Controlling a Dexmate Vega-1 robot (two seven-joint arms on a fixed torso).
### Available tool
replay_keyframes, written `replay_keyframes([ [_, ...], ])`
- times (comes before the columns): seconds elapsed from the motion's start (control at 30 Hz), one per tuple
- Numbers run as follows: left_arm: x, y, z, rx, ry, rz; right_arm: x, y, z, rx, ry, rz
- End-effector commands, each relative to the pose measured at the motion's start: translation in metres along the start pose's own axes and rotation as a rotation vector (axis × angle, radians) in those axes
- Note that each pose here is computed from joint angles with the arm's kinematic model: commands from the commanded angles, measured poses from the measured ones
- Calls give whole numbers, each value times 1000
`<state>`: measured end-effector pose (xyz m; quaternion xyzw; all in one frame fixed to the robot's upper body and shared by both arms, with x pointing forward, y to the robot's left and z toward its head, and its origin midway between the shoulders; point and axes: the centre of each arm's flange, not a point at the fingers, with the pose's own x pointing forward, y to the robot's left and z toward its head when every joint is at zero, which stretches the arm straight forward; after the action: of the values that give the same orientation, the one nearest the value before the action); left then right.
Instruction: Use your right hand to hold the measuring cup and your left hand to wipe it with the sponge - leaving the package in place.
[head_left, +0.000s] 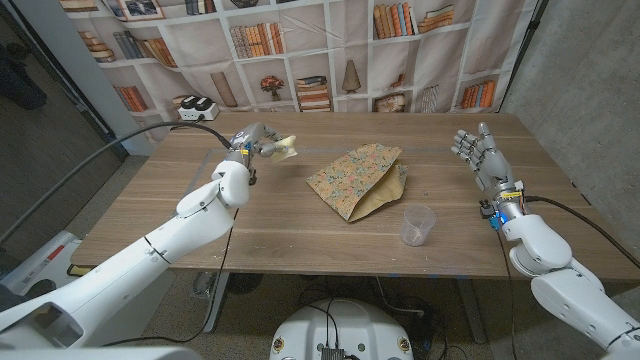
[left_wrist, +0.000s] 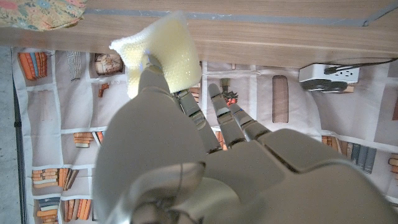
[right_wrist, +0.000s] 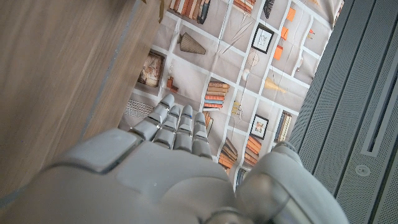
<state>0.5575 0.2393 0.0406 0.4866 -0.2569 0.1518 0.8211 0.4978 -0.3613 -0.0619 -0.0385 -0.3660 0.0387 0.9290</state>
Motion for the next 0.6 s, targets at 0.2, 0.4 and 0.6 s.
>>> replay_keyframes([
  [0.2,0,-5,27,-258,-85,27,-49,-35,-1,-89,5,15],
  [0.4,8,-7,42,-303,-123,27,-62,-32,-1,-120,-1,15],
  [0.6,19,-14,67,-326,-193,11,-75,-28,2,-196,-3,34],
])
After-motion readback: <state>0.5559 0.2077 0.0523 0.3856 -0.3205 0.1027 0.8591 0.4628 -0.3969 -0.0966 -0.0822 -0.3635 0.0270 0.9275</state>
